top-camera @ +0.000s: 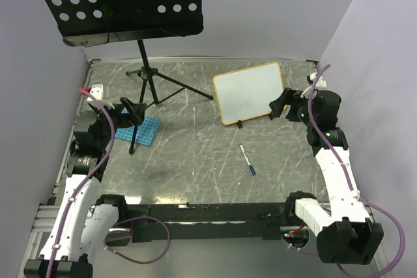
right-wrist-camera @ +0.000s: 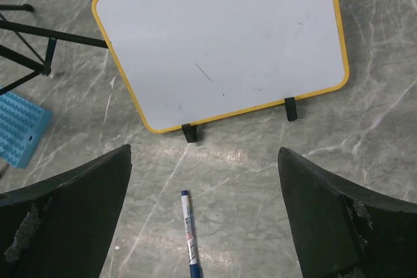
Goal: Write a sentence on the whiteboard
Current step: Pick up the whiteboard marker from the center of the board, then pass from the right arm to the left, then pass from the left arm to the right
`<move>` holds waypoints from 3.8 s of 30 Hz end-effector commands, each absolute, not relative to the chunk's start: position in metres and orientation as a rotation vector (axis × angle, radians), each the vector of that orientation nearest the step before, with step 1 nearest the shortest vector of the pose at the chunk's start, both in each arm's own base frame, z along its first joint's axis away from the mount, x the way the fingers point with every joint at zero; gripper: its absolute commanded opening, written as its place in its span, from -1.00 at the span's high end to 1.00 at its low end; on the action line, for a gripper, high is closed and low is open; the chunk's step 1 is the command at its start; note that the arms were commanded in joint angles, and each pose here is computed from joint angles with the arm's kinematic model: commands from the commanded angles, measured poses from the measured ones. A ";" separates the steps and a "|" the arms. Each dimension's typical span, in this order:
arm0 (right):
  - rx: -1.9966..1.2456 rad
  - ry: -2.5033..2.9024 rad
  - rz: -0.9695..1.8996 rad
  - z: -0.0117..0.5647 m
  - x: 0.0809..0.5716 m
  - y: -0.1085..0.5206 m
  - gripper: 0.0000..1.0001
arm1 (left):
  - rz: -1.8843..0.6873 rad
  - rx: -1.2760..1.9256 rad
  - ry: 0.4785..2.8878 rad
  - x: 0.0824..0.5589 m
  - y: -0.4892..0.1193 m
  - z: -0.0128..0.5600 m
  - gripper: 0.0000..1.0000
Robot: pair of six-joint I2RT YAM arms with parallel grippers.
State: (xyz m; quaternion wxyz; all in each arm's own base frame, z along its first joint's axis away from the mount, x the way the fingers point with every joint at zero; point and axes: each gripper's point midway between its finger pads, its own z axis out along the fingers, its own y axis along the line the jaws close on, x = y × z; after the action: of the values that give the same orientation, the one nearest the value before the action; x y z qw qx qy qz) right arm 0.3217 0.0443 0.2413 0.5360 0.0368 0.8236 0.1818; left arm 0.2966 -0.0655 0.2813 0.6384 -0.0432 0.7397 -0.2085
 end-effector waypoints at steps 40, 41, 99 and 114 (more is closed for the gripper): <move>-1.087 2.694 0.279 0.031 0.249 0.151 -0.81 | -0.646 0.054 1.662 0.277 -0.097 0.286 -0.93; -1.086 2.704 0.250 0.027 0.250 0.148 -0.69 | -0.649 0.057 1.660 0.276 -0.097 0.286 -0.94; -0.518 2.096 1.395 0.193 0.244 0.180 0.87 | -1.409 0.288 2.002 0.208 -0.459 0.168 0.68; -1.148 1.716 1.463 0.220 0.181 0.184 -0.99 | -0.940 1.214 1.894 0.155 -0.369 0.140 0.98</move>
State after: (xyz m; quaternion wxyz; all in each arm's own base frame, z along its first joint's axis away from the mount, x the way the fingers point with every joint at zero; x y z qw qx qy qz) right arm 0.2153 0.1748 0.2157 0.3032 -0.3608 0.7180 0.5122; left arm 0.1745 -0.3862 0.1340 0.3478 0.3490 0.7806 -0.3844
